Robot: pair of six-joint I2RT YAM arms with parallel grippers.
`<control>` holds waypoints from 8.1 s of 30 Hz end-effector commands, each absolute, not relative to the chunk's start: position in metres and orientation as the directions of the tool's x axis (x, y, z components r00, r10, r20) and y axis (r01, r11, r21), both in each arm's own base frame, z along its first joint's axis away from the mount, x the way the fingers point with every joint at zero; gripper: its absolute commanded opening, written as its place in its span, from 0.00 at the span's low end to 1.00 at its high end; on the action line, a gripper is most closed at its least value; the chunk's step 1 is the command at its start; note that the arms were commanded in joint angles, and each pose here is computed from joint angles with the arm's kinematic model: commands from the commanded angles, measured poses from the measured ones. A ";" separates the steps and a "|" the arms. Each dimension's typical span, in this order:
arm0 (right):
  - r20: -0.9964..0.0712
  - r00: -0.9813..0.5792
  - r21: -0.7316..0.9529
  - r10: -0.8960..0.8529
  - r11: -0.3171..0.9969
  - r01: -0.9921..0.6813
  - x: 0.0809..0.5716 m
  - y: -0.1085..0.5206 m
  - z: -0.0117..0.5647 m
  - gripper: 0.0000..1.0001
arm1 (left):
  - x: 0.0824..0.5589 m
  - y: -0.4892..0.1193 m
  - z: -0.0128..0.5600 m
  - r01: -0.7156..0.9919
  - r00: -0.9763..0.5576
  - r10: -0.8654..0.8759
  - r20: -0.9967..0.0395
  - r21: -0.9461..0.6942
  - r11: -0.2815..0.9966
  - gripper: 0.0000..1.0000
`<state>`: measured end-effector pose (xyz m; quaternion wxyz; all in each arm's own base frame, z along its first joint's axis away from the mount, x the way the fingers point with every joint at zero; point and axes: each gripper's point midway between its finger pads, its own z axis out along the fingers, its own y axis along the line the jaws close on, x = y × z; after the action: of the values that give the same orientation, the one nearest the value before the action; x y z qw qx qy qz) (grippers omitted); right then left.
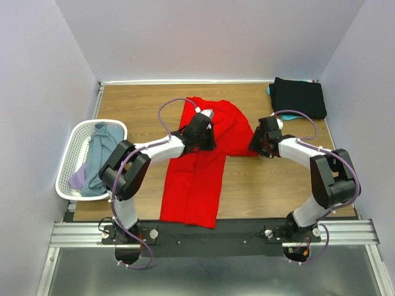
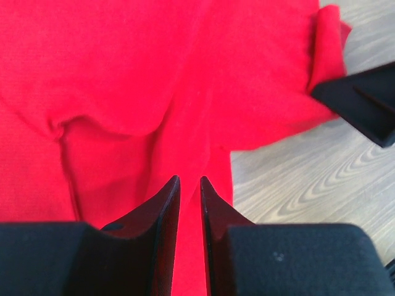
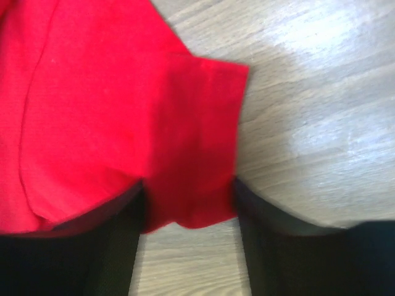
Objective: Fold and stack the t-shirts
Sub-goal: Fold the tshirt
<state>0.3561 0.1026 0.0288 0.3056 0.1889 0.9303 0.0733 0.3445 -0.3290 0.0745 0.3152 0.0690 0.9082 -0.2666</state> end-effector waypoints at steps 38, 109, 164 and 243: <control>-0.746 -0.541 0.348 0.388 0.920 0.180 0.437 0.118 0.183 0.09 | 0.407 -0.328 0.110 0.228 -0.745 -0.173 -0.645 -0.489 0.842 0.27; -0.613 -0.765 0.256 0.197 0.966 0.043 0.533 0.253 0.000 0.09 | 0.188 -0.266 0.020 0.142 -0.900 -0.042 -0.435 -0.382 0.913 0.32; -0.718 -0.649 0.344 0.250 0.939 -0.019 0.563 0.233 0.111 0.09 | 0.161 -0.288 0.055 0.303 -0.894 0.088 -0.439 -0.447 0.842 0.21; -0.657 -0.692 0.314 0.298 0.943 0.108 0.508 0.222 0.086 0.63 | 0.297 -0.237 0.105 0.186 -0.782 -0.119 -0.612 -0.411 0.892 0.27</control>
<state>0.5115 0.2385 0.0805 0.3698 0.0815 0.9143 0.1441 0.2843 -0.2326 0.1089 0.3218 0.0031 0.9159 -0.2398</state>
